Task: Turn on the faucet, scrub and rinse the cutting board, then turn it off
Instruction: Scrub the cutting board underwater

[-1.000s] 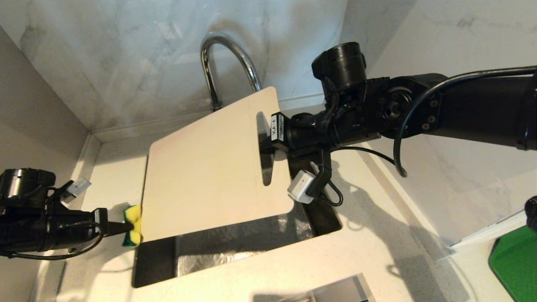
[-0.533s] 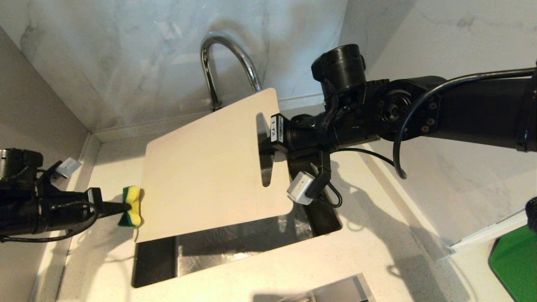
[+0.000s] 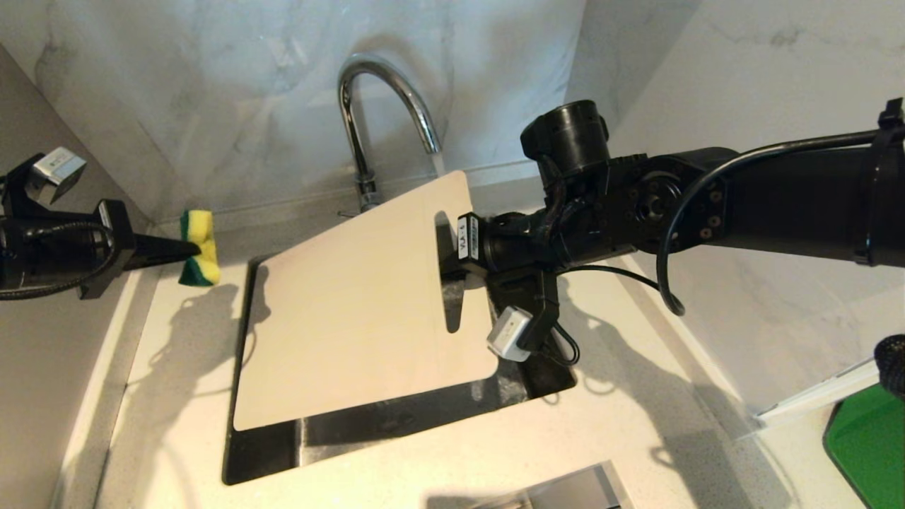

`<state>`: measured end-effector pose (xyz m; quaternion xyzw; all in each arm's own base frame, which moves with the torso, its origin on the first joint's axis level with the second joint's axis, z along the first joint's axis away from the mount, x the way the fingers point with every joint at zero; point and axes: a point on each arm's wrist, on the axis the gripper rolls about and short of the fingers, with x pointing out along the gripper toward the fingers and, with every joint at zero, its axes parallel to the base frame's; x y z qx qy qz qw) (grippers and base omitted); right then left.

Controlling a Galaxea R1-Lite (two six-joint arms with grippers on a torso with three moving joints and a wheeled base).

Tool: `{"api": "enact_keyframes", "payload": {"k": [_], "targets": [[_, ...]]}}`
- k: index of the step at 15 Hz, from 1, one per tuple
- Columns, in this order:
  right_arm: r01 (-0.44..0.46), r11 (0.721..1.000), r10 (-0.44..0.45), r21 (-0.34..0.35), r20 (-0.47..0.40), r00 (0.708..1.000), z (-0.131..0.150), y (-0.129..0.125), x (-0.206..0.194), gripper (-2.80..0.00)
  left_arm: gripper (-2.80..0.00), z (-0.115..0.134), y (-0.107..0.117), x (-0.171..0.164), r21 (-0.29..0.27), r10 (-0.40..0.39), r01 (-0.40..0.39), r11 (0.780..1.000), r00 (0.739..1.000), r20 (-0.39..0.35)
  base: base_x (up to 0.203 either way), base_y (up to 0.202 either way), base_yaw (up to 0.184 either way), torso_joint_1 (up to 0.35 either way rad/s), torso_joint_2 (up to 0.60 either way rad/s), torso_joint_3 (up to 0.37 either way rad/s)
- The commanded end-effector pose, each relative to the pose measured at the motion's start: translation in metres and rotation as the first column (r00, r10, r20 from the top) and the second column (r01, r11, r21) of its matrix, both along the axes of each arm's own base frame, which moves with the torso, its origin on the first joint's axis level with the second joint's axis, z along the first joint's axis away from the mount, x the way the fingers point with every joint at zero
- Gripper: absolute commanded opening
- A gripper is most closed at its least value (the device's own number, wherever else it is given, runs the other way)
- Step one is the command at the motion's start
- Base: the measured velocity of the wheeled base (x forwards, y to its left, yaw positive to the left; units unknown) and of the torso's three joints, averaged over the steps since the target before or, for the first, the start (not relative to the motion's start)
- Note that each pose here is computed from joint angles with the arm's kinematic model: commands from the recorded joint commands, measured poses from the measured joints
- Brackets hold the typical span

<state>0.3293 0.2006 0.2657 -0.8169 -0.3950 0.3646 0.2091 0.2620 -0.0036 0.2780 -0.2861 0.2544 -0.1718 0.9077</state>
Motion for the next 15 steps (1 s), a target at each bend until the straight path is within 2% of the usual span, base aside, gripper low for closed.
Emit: {"api": "enact_keyframes", "payload": {"k": [1, 4, 7, 11, 15], "targets": [[-0.008, 1.0, 0.008, -0.022, -0.019, 1.0, -0.009, 0.0, 0.001, -2.8, -2.8, 0.023, -0.011, -0.007, -0.062, -0.03, 0.033, 0.998, 0.999, 0.04, 0.0, 0.0, 0.0, 0.0, 0.0, 0.0], [0.004, 0.999, -0.007, -0.047, -0.066, 0.998, -0.024, -0.004, 0.003, -2.8, -2.8, 0.037, -0.015, -0.003, -0.108, -0.06, 0.067, 0.992, 0.996, 0.066, 0.0, 0.0, 0.0, 0.0, 0.0, 0.0], [0.036, 0.998, -0.04, -0.052, -0.076, 0.996, -0.03, -0.01, 0.014, -2.8, -2.8, 0.039, -0.015, 0.006, -0.11, -0.063, 0.07, 0.991, 0.996, 0.067, 0.0, 0.0, 0.0, 0.0, 0.0, 0.0], [0.086, 0.996, -0.087, -0.018, -0.075, 0.993, -0.026, -0.009, 0.034, -2.8, -2.8, 0.038, -0.014, 0.008, -0.112, -0.063, 0.07, 0.991, 0.996, 0.061, 0.0, 0.0, 0.0, 0.0, 0.0, 0.0], [0.116, 0.993, -0.118, -0.024, -0.08, 0.99, -0.028, -0.017, 0.047, -2.8, -2.8, 0.034, -0.015, 0.012, -0.113, -0.068, 0.072, 0.991, 0.997, 0.046, 0.0, 0.0, 0.0, 0.0, 0.0, 0.0]]}}
